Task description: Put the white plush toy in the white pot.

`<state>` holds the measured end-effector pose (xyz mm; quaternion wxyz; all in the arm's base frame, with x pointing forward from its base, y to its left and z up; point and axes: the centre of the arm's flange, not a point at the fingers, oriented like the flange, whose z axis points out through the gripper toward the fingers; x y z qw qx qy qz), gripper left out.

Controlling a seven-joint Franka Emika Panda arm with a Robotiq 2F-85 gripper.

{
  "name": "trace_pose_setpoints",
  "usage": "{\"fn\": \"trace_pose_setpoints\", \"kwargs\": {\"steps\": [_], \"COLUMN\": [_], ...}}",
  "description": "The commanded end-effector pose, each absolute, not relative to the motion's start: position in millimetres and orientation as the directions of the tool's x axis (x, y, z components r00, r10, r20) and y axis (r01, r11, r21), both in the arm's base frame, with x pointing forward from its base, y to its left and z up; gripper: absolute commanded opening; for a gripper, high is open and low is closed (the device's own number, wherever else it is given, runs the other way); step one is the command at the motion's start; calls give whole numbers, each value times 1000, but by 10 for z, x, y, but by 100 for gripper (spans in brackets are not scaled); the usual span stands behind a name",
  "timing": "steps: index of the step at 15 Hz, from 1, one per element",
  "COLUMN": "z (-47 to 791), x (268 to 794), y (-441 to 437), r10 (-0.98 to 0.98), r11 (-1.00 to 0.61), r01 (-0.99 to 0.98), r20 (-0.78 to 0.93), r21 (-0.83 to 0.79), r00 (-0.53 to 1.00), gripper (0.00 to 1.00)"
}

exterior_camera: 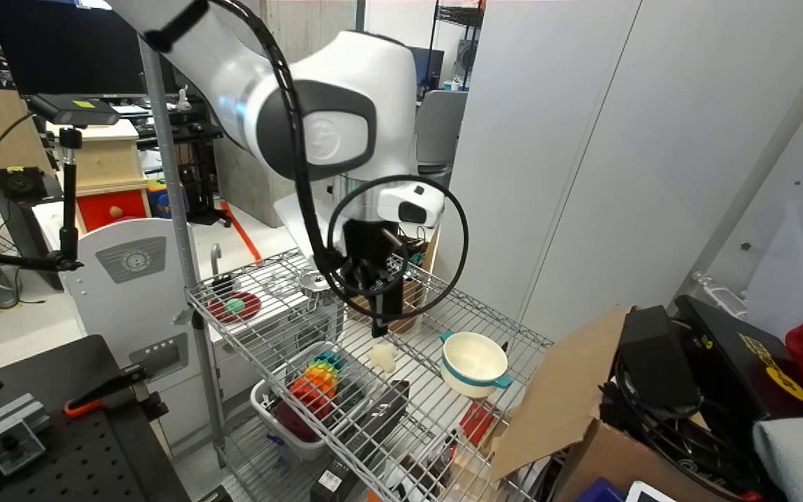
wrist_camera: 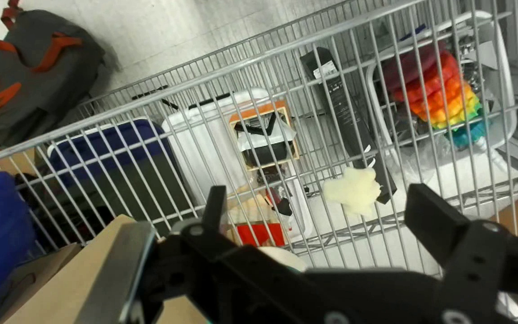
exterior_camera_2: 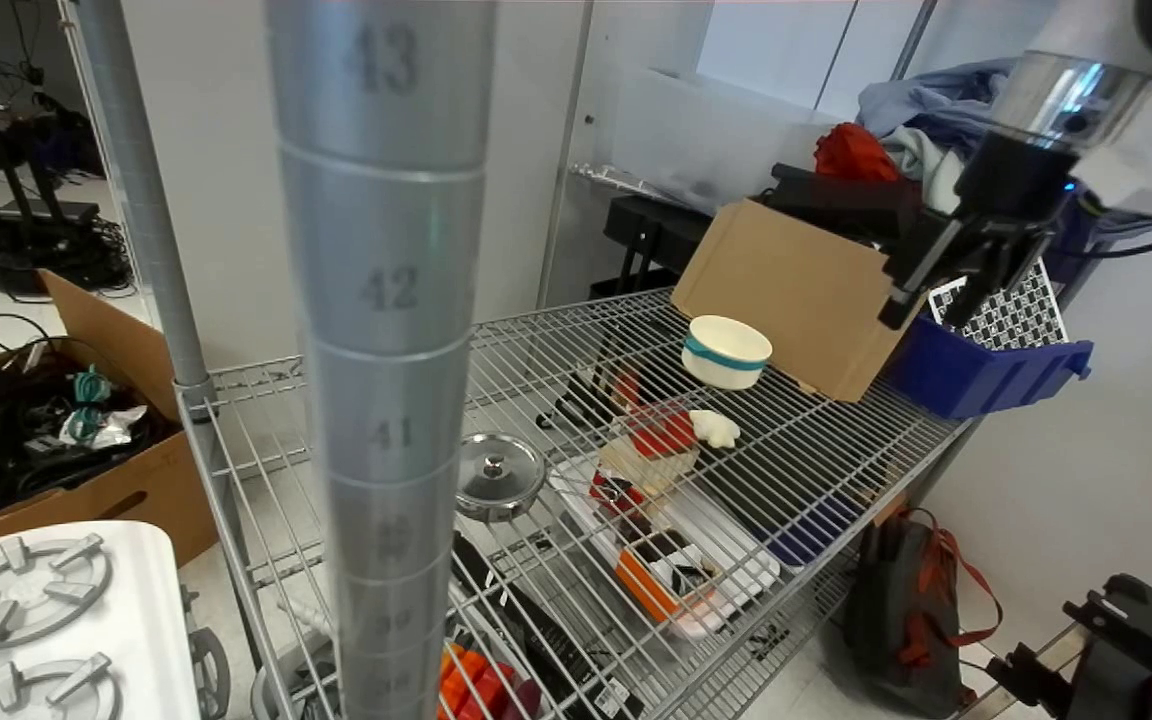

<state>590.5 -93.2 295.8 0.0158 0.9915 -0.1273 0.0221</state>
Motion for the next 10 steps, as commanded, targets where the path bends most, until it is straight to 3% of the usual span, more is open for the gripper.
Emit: {"fn": "trace_pose_setpoints", "kwargs": {"steps": [1, 10], "z": [2704, 1851], "x": [6555, 7078], "y": [-971, -542], "r10": [-305, -320], "r11": [-952, -948], "r01": [-306, -319], "r20": [41, -28], "r21": [15, 20], "r00": [952, 947], "gripper": [100, 100]}}
